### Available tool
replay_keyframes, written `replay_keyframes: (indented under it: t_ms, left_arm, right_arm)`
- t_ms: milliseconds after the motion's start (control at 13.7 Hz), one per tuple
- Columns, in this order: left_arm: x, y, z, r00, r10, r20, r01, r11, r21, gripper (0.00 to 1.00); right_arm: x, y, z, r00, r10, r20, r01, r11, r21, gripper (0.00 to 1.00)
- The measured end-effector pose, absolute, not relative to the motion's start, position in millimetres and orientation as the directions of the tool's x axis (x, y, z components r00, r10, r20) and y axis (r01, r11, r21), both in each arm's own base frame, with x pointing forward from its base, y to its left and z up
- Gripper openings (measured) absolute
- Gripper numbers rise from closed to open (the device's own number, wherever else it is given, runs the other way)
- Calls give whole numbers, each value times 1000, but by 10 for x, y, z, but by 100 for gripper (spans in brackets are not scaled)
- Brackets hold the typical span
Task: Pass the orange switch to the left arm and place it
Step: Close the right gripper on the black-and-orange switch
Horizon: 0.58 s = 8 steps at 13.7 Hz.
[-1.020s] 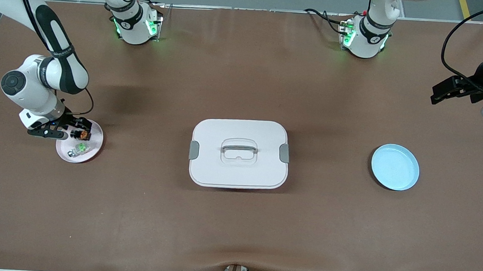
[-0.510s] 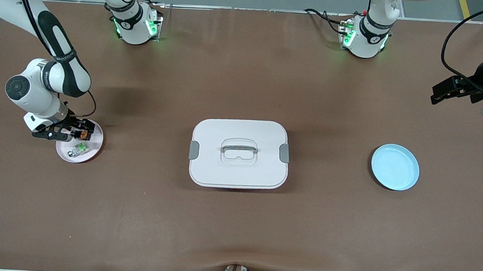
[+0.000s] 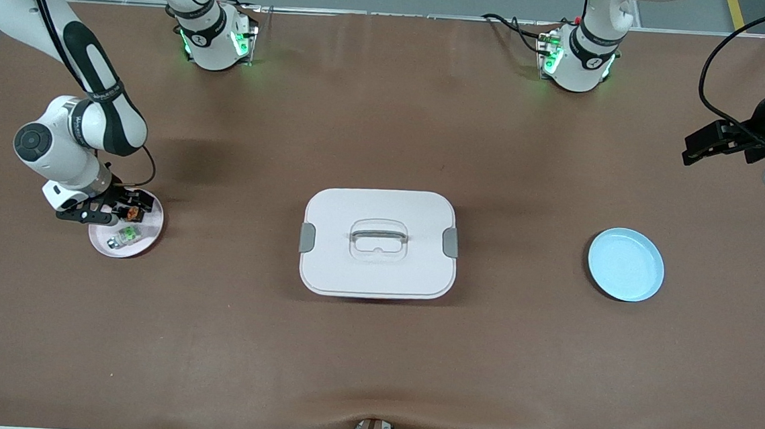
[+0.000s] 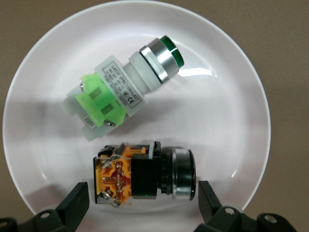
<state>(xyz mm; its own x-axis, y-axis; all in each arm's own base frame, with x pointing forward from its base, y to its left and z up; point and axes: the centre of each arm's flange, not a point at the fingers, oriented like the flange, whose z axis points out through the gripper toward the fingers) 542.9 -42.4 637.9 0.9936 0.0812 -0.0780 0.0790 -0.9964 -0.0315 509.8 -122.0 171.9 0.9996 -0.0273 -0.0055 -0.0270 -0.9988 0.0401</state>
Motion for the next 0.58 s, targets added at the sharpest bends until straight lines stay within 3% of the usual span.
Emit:
replay_keyframes:
  t_ms: [219, 364, 437, 583]
  left_arm:
    - [5429, -425, 6378, 994, 81, -78, 79, -996, -31, 100]
    - [5429, -425, 6378, 994, 81, -78, 79, -996, -31, 100]
    - [5429, -425, 6378, 994, 81, -78, 79, -996, -31, 100]
    - [5429, -425, 6378, 994, 81, -78, 79, -996, -31, 100]
  right_arm:
    - [5109, -1222, 1724, 1000, -26, -4, -25, -999, 41, 96]
    - [5110, -1220, 1721, 1000, -21, -4, -21, -999, 42, 77]
    - [5113, -1220, 1724, 1000, -16, -4, -16, -999, 45, 72]
    - [5116, -1215, 1725, 1000, -2, -5, -2, -999, 50, 72]
